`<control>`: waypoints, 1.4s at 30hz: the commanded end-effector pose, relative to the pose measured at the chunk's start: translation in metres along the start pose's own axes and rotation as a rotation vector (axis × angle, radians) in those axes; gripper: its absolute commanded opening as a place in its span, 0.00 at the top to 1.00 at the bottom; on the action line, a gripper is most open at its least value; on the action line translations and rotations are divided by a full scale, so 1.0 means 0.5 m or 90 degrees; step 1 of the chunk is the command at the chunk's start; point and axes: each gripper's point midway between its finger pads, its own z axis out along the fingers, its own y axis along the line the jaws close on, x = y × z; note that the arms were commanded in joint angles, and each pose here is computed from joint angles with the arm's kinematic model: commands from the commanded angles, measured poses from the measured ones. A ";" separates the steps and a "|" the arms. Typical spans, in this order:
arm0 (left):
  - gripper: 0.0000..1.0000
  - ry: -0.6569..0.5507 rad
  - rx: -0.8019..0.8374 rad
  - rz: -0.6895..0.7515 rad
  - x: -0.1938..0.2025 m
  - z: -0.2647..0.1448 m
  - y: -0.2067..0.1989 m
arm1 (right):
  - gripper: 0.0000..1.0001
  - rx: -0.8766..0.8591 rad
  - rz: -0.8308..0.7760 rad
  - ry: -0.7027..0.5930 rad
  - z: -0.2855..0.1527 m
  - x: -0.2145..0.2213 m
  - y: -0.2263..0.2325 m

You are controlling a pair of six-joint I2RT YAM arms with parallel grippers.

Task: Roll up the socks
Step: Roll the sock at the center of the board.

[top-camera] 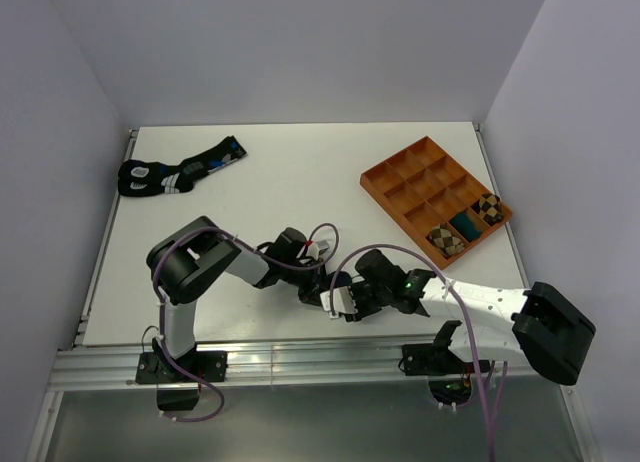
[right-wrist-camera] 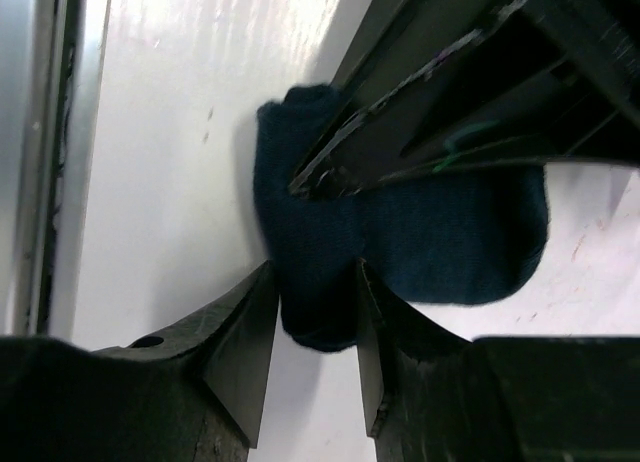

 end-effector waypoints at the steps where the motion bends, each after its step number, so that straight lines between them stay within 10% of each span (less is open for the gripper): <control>1: 0.97 0.008 0.000 0.025 0.003 -0.003 0.007 | 0.58 0.024 -0.006 0.017 0.010 0.006 -0.022; 11: 0.79 -0.163 -0.056 0.071 -0.064 -0.039 -0.005 | 0.92 -0.083 0.064 0.038 0.007 -0.002 0.021; 27: 0.76 -0.508 -0.037 0.201 -0.079 -0.170 -0.057 | 0.92 -0.292 0.260 0.010 -0.026 -0.004 0.032; 42: 0.67 -0.537 -0.061 0.565 0.006 -0.128 -0.117 | 0.93 -0.526 0.431 0.026 -0.029 -0.011 0.020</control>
